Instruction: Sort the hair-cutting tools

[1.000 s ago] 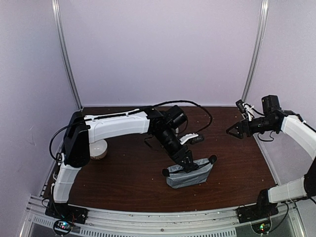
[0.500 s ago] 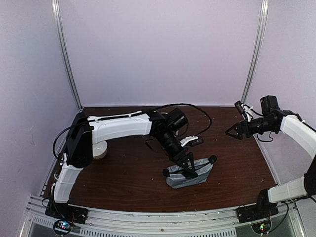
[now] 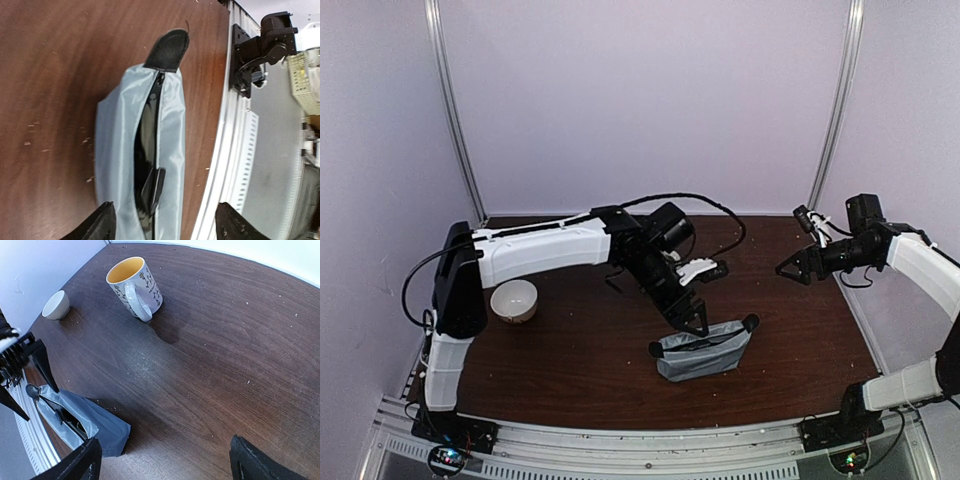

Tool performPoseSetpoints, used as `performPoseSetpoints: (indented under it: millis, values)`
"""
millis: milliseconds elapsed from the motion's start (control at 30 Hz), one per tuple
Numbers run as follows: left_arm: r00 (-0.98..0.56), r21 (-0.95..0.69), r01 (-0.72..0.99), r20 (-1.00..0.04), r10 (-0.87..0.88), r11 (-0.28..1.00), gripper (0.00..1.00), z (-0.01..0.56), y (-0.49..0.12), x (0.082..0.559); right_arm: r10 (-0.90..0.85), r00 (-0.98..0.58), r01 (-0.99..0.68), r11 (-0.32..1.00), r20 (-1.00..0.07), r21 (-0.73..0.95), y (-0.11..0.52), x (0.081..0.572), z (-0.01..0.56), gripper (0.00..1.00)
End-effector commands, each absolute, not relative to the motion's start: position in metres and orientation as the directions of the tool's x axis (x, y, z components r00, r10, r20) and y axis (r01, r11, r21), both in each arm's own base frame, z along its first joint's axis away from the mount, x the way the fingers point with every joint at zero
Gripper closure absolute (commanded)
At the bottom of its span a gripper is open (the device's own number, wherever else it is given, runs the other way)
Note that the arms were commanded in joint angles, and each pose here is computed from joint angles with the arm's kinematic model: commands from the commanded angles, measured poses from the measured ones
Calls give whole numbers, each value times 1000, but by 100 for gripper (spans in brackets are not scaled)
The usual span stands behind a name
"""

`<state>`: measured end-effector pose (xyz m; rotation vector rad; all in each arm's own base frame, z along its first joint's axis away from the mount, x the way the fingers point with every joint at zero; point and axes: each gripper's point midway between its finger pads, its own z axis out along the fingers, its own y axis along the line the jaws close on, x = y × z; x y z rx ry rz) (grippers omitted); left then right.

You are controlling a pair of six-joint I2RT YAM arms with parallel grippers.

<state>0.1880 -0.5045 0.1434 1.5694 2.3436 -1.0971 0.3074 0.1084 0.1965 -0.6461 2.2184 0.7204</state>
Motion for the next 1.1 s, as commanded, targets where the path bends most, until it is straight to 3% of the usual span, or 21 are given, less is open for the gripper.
performPoseSetpoints:
  millis: [0, 200, 400, 633, 833, 1067]
  values:
    - [-289, -224, 956, -615, 734, 188, 31, 191, -490, 204, -255, -606, -657, 695, -753, 293, 113, 302, 201, 10]
    - [-218, -137, 976, -606, 765, 170, 41, 185, -480, 190, -365, -563, -730, 640, -742, 239, 118, 287, 202, 17]
    - [-347, -96, 931, -535, 771, 352, 38, 167, -456, 206, -538, -572, -793, 555, -619, 251, 143, 257, 171, 26]
    - [-528, -254, 849, -466, 710, 464, 35, 149, -426, 198, -679, -577, -817, 477, -454, 324, 176, 229, 127, 35]
    - [-659, -402, 751, -420, 623, 523, 39, 143, -408, 183, -674, -587, -810, 481, -449, 336, 180, 232, 127, 42]
    - [-700, -533, 708, -449, 555, 462, 43, 151, -417, 175, -676, -594, -803, 471, -436, 365, 182, 229, 126, 51]
